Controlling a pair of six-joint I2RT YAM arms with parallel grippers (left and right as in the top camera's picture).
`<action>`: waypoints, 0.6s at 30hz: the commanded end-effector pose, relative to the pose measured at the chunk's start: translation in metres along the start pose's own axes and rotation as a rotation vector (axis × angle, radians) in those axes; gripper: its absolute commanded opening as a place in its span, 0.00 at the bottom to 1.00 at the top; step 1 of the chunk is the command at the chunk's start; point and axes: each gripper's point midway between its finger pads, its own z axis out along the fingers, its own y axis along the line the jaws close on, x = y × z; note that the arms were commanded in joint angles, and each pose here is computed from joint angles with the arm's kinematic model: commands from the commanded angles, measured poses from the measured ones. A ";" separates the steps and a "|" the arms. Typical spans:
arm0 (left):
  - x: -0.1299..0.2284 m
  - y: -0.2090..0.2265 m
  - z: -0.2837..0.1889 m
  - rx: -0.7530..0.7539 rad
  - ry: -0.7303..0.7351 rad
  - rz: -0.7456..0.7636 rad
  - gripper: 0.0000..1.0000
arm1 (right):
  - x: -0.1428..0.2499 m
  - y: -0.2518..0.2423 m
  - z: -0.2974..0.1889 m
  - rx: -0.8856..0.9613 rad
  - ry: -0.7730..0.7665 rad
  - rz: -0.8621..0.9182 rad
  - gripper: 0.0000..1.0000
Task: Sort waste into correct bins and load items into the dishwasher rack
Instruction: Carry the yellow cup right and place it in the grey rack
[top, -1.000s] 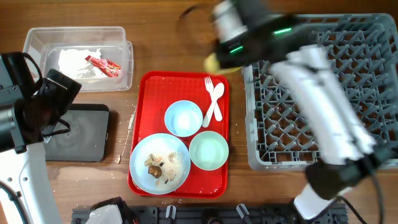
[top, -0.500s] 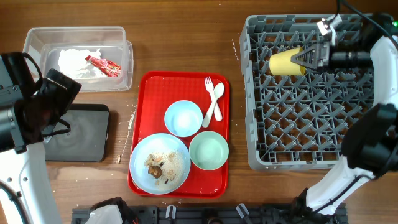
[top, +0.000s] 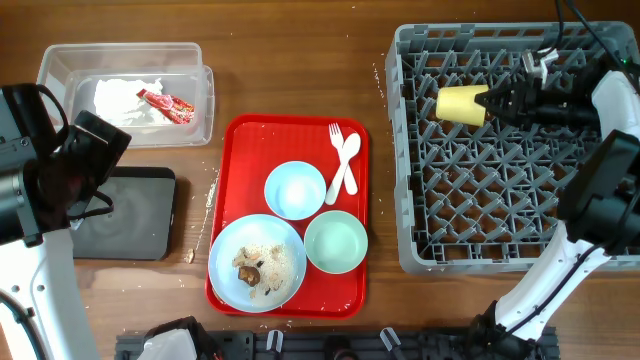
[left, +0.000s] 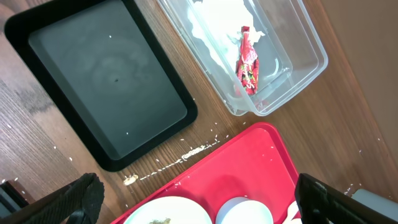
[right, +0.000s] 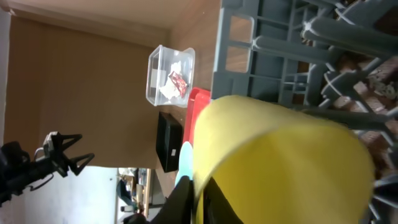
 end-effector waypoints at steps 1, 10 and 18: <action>-0.002 0.001 0.000 -0.006 -0.009 0.000 1.00 | 0.010 -0.031 0.001 0.101 0.054 0.147 0.09; -0.002 0.001 0.000 -0.006 -0.009 0.000 1.00 | 0.009 -0.075 -0.065 0.610 -0.049 0.436 0.11; -0.002 0.001 0.000 -0.006 -0.009 0.000 1.00 | 0.000 0.023 -0.125 0.900 -0.330 0.331 0.16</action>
